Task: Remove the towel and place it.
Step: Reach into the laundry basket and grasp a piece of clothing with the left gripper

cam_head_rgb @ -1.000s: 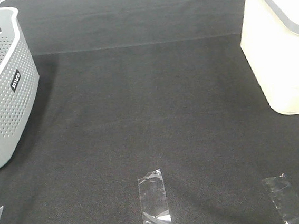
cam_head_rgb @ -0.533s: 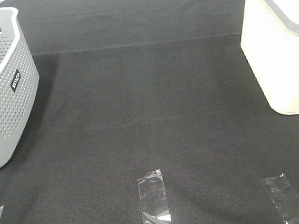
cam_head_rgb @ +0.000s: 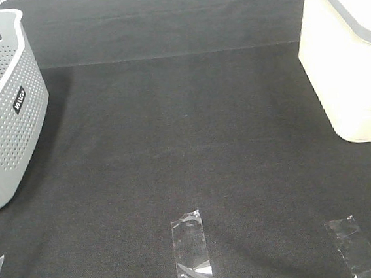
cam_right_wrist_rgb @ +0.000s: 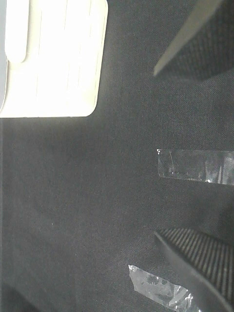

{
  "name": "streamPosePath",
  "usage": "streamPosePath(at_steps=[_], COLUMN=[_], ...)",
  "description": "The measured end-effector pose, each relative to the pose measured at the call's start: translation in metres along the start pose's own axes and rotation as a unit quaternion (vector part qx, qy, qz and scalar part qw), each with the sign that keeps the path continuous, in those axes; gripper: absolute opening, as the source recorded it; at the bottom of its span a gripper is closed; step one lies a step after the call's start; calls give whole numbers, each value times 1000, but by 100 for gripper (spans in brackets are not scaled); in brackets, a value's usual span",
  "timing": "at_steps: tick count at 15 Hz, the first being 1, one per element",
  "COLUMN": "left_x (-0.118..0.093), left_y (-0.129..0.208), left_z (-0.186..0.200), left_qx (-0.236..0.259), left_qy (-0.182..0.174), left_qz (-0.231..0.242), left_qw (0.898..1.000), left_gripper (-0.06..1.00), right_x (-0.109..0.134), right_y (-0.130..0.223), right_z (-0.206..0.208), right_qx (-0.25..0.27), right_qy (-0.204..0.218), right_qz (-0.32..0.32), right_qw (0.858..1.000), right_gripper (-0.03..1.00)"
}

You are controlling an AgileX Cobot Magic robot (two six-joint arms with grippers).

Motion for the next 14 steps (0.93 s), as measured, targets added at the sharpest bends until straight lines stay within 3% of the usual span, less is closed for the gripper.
streamPosePath(at_steps=[14], left_x=[0], left_y=[0], left_z=[0], left_qx=[0], left_qy=[0], left_qz=[0], left_qw=[1000], left_gripper=[60], right_x=[0], right_y=[0], right_z=[0], right_qx=[0], right_qy=[0], right_qz=[0], right_qw=[1000], right_gripper=[77])
Point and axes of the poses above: a point on each arm's last joint axis where the gripper is mounted, z pointing back along that axis away from the gripper, x along the wrist's bending axis when the last joint is at zero, y = z × x, the point moved 2 cm from there along -z, pointing out along that axis toward the gripper, and after that the axes turned 6 degrees about z, right-handed, at the moved point
